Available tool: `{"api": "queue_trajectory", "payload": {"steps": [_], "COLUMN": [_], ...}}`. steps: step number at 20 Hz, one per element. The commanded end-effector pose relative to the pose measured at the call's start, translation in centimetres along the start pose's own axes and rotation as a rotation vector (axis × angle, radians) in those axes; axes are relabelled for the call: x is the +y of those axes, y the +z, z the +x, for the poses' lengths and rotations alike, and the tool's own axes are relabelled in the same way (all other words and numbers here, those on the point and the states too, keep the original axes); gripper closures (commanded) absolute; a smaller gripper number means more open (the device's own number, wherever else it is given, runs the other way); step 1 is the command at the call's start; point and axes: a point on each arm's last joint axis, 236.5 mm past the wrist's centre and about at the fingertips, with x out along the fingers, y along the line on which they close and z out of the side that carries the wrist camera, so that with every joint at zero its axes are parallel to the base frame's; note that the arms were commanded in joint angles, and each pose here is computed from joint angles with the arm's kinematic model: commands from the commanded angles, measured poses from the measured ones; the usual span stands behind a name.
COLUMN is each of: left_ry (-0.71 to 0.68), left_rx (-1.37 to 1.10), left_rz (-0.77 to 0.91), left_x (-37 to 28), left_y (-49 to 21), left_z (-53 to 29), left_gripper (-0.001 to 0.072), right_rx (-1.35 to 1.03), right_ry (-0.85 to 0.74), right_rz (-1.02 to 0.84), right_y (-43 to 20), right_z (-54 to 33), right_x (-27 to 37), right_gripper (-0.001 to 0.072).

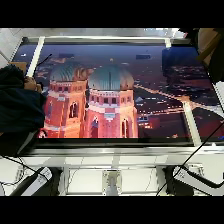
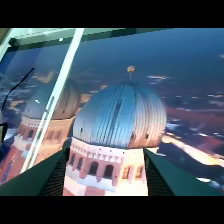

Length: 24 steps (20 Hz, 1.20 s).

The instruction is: Fold the clothes and pants, and hang the long-sleeved shirts on hangers.

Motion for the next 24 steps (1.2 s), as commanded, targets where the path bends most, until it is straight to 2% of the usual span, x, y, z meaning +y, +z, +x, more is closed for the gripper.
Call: {"api": "queue_trajectory", "payload": {"steps": [1, 7, 8, 9, 10, 11, 14, 16, 19, 21, 24], "left_ry": [-0.007, -0.073, -0.079, -0.091, -0.098, -0.111, -0.192, -0.382, -0.842, -1.153, -1.454], "left_rx": [0.038, 0.172, 0.181, 0.182, 0.17, 0.15, 0.01, -0.127, -0.314, -0.288, -0.123], "left_rz": [-0.151, -0.171, -0.179, -0.18, -0.163, -0.144, -0.117, -0.153, -0.177, -0.082, 0.195], "left_x": [2.1, -1.3, -1.5, -1.8, -1.8, -2.0, -3.9, -8.1, -17.4, -23.8, -31.3], "left_y": [-0.3, -3.9, -4.2, -4.1, -3.7, -2.9, 2.5, 6.6, 9.3, 6.1, -3.9], "left_z": [3.1, 7.5, 7.7, 7.6, 7.2, 6.3, 0.1, -7.5, -22.2, -31.4, -40.9], "left_gripper": [0.0114, 0.0118, 0.0141, 0.0437, 0.0671, 0.0695, 0.0695, 0.0694, 0.0694, 0.0694, 0.0695], "right_rx": [0.01, 0.007, 0.006, 0.005, 0.006, 0.005, -0.001, -0.012, 0.018, 0.083, 0.127], "right_ry": [-0.012, -0.004, 0.002, 0.004, 0.004, 0.004, 0.003, -0.005, -0.074, -0.169, -0.329], "right_rz": [0.014, 0.021, 0.022, 0.025, 0.024, 0.023, 0.007, -0.006, -0.025, -0.089, -0.101], "right_y": [0.0, 0.2, 0.2, 0.2, 0.2, 0.2, 0.4, 0.7, -0.2, -1.5, -2.3], "right_z": [0.8, 1.1, 1.1, 1.1, 1.1, 1.0, 0.5, 0.0, -0.4, -0.7, -1.6], "right_x": [-1.1, -1.2, -1.1, -1.0, -1.0, -1.0, -0.5, -0.3, -1.5, -3.9, -7.8], "right_gripper": [0.0186, 0.0187, 0.0187, 0.0187, 0.0187, 0.0187, 0.0187, 0.0187, 0.0187, 0.0187, 0.0187]}}
